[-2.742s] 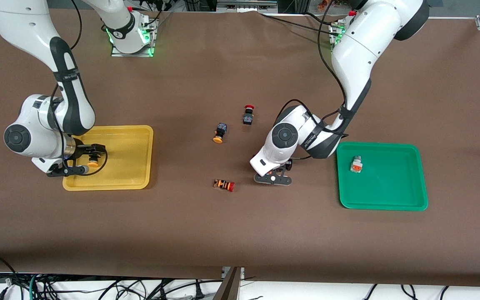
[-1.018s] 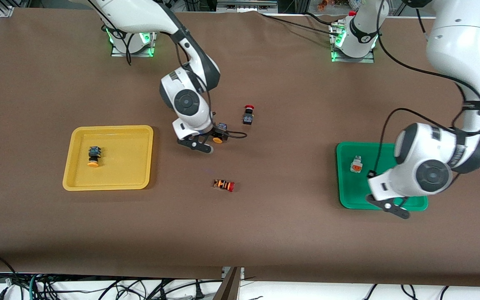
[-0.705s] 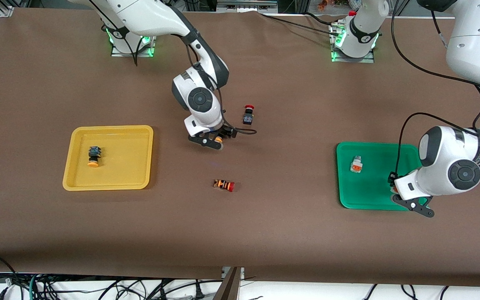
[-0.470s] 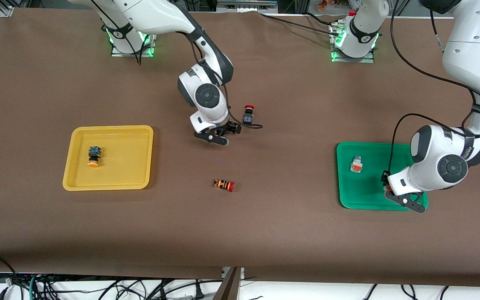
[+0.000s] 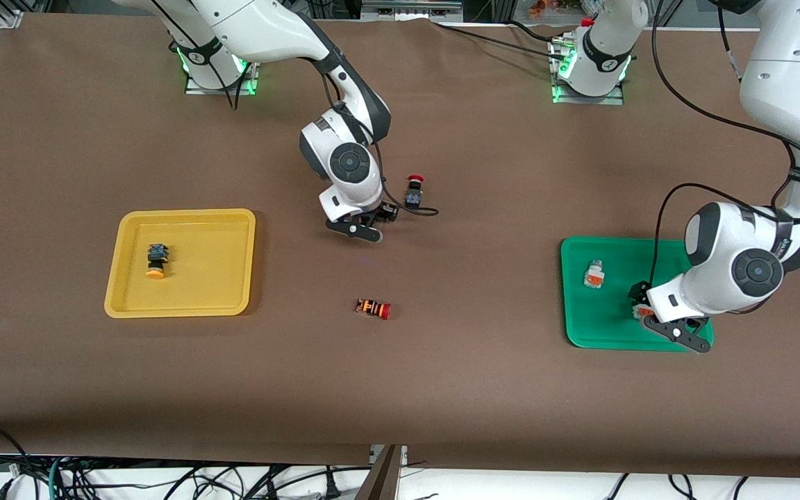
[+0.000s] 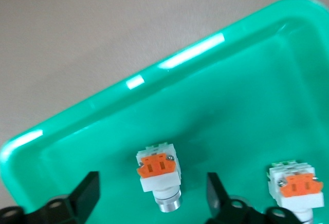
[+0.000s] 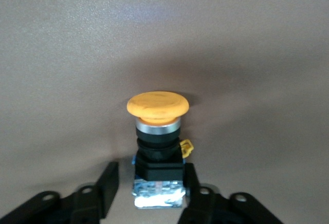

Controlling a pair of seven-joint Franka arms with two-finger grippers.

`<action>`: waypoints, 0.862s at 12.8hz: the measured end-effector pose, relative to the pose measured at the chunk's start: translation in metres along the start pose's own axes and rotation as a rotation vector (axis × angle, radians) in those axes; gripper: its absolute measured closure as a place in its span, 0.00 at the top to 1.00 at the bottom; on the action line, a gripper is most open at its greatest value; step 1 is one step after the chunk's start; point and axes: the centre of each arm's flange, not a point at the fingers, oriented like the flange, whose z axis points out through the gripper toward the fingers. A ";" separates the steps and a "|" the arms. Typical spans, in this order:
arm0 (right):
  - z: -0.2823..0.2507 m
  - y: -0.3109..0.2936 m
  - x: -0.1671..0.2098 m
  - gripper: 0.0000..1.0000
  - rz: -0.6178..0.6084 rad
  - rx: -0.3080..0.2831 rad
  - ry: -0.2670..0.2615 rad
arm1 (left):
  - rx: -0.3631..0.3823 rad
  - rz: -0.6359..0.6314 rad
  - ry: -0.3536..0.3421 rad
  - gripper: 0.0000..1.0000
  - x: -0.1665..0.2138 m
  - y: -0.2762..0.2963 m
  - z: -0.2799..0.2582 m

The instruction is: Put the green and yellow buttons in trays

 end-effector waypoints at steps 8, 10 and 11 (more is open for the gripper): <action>-0.059 0.034 0.058 0.41 -0.061 -0.026 0.042 | -0.127 -0.121 -0.088 1.00 0.000 0.027 -0.192; -0.081 0.070 0.092 0.41 -0.107 -0.073 0.036 | -0.139 -0.167 -0.141 1.00 -0.004 0.044 -0.231; -0.087 0.089 0.110 0.41 -0.135 -0.093 0.035 | -0.134 -0.182 -0.156 1.00 -0.008 0.052 -0.252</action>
